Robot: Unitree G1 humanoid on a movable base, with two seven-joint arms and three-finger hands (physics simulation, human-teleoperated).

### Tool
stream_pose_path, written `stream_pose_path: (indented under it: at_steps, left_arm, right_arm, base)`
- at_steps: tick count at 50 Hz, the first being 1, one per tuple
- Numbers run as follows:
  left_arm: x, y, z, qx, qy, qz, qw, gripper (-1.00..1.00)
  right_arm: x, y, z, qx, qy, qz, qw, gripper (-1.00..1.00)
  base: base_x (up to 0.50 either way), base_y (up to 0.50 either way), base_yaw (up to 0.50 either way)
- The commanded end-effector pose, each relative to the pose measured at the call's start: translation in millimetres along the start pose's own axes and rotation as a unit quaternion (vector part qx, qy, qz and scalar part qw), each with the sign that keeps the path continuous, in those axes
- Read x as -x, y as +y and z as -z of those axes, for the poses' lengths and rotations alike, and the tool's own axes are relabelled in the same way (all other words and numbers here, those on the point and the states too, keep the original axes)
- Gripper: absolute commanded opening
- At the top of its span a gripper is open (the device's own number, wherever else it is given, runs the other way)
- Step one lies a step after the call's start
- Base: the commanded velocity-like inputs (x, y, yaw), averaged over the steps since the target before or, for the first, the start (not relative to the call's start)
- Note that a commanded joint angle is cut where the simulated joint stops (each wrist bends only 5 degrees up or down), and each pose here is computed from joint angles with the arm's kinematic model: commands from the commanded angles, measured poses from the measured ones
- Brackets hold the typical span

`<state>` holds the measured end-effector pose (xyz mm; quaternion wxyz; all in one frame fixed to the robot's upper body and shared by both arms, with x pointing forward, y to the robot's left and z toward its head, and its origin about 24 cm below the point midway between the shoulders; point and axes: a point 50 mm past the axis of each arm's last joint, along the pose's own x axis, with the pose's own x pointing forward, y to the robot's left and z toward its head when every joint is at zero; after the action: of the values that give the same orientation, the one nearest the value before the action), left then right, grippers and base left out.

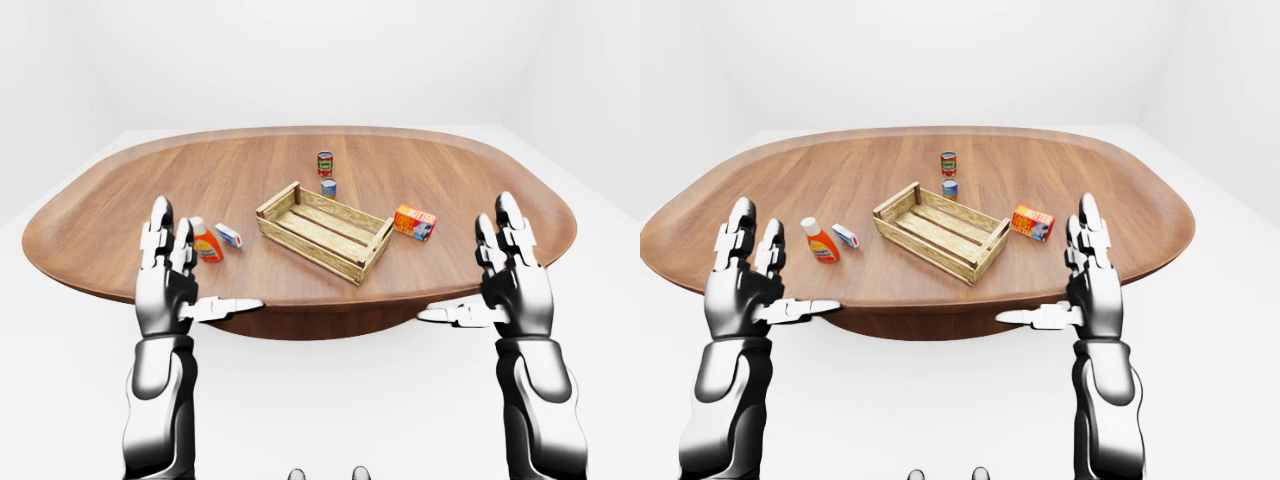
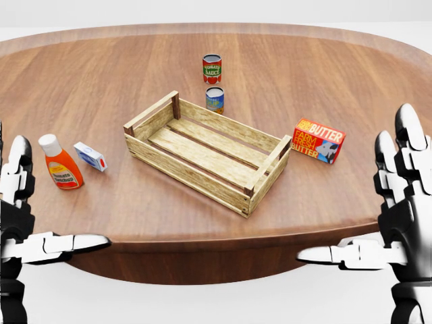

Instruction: Pick up the butter and put it in the tray.

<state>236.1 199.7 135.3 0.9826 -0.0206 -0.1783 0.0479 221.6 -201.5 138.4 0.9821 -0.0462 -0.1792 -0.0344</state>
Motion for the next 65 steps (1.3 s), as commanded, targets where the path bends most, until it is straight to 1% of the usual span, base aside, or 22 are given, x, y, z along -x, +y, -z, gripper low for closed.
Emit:
stream_pose_path:
  at_steps: [1,3,5,7,8,9,13,16,18,20,22,23,29,34,40,57,65]
  left_arm:
    - [-5.7,40,14,0.019,0.030,-0.053,0.998,1.00]
    - [-3.9,42,21,0.021,0.046,-0.053,0.997,1.00]
    - [-4.9,46,25,0.049,0.050,-0.063,0.996,1.00]
    - [-5.3,50,36,0.040,0.075,-0.074,0.994,1.00]
    - [-5.6,51,38,0.040,0.078,-0.078,0.993,1.00]
    - [-5.6,53,41,0.054,0.083,-0.082,0.992,1.00]
    - [-4.6,54,46,0.057,0.096,-0.078,0.991,1.00]
    - [-2.5,54,53,0.063,0.109,-0.075,0.989,1.00]
    - [-3.0,54,51,0.065,0.105,-0.073,0.990,1.00]
    - [-3.3,55,54,0.068,0.110,-0.075,0.989,1.00]
    - [-5.1,58,54,0.077,0.108,-0.089,0.987,1.00]
    - [-5.3,58,54,0.080,0.110,-0.089,0.987,1.00]
    - [-3.9,57,52,0.074,0.106,-0.086,0.988,1.00]
    - [-4.1,57,55,0.074,0.113,-0.087,0.987,1.00]
    - [-4.5,57,53,0.073,0.108,-0.088,0.988,1.00]
    - [-3.7,56,53,0.074,0.108,-0.083,0.988,1.00]
    - [-3.6,56,52,0.073,0.107,-0.082,0.988,1.00]
  right_arm:
    - [4,-31,7,0.023,0.020,0.029,0.999,1.00]
    - [4,-33,12,0.013,0.028,0.031,0.999,1.00]
    - [4,-31,17,0.006,0.039,0.030,0.999,1.00]
    - [3,-30,21,0.007,0.048,0.030,0.998,1.00]
    - [3,-29,22,0.007,0.049,0.029,0.998,1.00]
    - [3,-29,23,0.007,0.051,0.028,0.998,1.00]
    - [5,-31,28,0.003,0.063,0.033,0.997,1.00]
    - [6,-33,40,0.002,0.087,0.042,0.995,1.00]
    - [6,-34,42,0.001,0.092,0.044,0.995,1.00]
    - [7,-34,42,0.000,0.093,0.045,0.995,1.00]
    - [6,-35,44,0.000,0.095,0.046,0.994,1.00]
    - [6,-35,44,0.000,0.096,0.046,0.994,1.00]
    - [8,-36,46,0.003,0.103,0.050,0.993,1.00]
    - [7,-35,45,-0.003,0.097,0.047,0.994,1.00]
    - [8,-34,49,-0.002,0.107,0.047,0.993,1.00]
    - [9,-34,46,-0.009,0.100,0.042,0.994,1.00]
    - [9,-34,44,-0.006,0.097,0.042,0.994,1.00]
  base:
    - [0.00,0.00,0.00]
    - [0.00,0.00,0.00]
    - [0.00,0.00,0.00]
    - [0.00,0.00,0.00]
    - [0.00,0.00,0.00]
    - [0.00,0.00,0.00]
    - [0.00,0.00,0.00]
    - [0.00,0.00,0.00]
    - [0.00,0.00,0.00]
    - [0.00,0.00,0.00]
    - [0.00,0.00,0.00]
    - [0.00,0.00,0.00]
    - [0.00,0.00,0.00]
    - [0.00,0.00,0.00]
    - [0.00,0.00,0.00]
    - [0.00,0.00,0.00]
    - [0.00,-0.43,0.00]
